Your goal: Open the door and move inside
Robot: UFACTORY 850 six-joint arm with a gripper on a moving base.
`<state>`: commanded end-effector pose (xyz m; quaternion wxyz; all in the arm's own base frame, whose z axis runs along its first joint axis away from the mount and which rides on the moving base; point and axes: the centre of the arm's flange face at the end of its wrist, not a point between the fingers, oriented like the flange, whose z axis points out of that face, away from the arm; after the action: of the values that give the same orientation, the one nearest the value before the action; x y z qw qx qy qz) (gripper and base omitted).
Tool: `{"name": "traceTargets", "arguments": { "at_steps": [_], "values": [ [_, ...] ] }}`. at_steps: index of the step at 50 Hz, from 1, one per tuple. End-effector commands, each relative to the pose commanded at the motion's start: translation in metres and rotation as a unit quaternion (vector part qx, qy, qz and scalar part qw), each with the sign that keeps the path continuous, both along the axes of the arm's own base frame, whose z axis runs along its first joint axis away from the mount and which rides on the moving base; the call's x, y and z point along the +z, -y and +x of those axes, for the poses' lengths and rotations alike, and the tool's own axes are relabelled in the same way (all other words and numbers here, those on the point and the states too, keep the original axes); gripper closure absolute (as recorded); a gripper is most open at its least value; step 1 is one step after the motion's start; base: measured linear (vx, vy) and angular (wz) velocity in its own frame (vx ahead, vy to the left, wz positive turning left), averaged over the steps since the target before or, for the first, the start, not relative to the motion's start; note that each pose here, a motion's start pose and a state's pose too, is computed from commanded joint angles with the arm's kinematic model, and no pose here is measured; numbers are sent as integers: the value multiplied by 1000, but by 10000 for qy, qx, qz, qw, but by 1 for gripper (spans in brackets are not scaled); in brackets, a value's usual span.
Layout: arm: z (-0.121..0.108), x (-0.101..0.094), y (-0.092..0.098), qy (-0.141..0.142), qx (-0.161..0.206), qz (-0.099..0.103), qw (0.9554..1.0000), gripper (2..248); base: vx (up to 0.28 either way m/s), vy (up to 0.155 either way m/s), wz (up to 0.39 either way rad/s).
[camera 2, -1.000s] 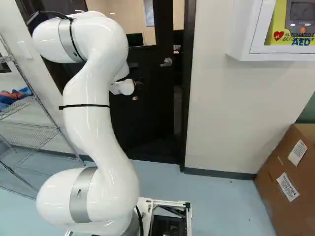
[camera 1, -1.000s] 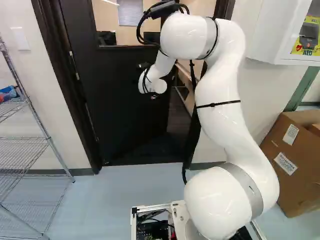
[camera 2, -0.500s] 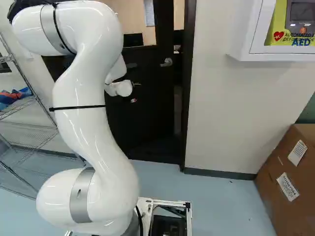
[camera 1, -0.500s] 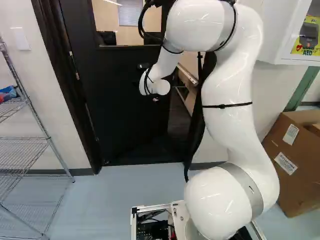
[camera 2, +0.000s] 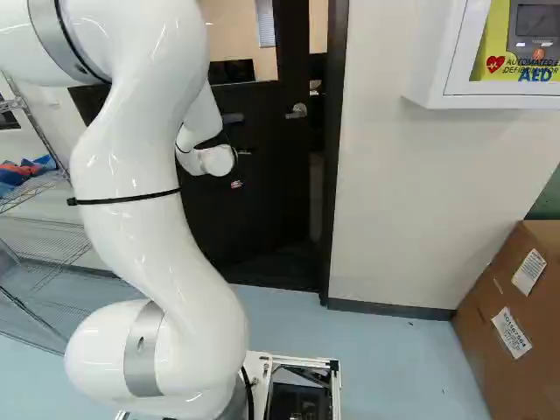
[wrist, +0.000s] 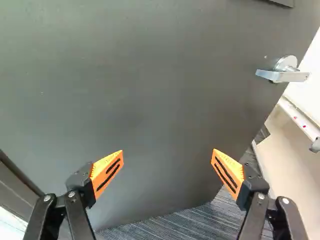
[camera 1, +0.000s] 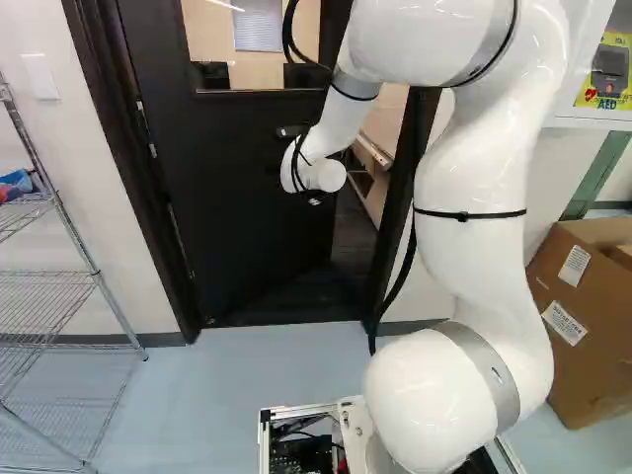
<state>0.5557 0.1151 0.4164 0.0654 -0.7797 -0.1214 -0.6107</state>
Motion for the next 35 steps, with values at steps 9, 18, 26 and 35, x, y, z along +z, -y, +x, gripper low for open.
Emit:
{"name": "traceTargets", "arguments": {
  "at_steps": [9, 18, 26, 35],
  "values": [
    [-19, 2, 6, -45, -21, -9, 10000, 3, 0, 0, 0],
    [-37, 3, 12, -84, -42, -16, 10000, 3, 0, 0, 0],
    [-54, 4, 17, -115, -63, -22, 9999, 3, 0, 0, 0],
    [-72, 5, 23, -144, -87, -27, 9999, 3, 0, 0, 0]
  ]
}}
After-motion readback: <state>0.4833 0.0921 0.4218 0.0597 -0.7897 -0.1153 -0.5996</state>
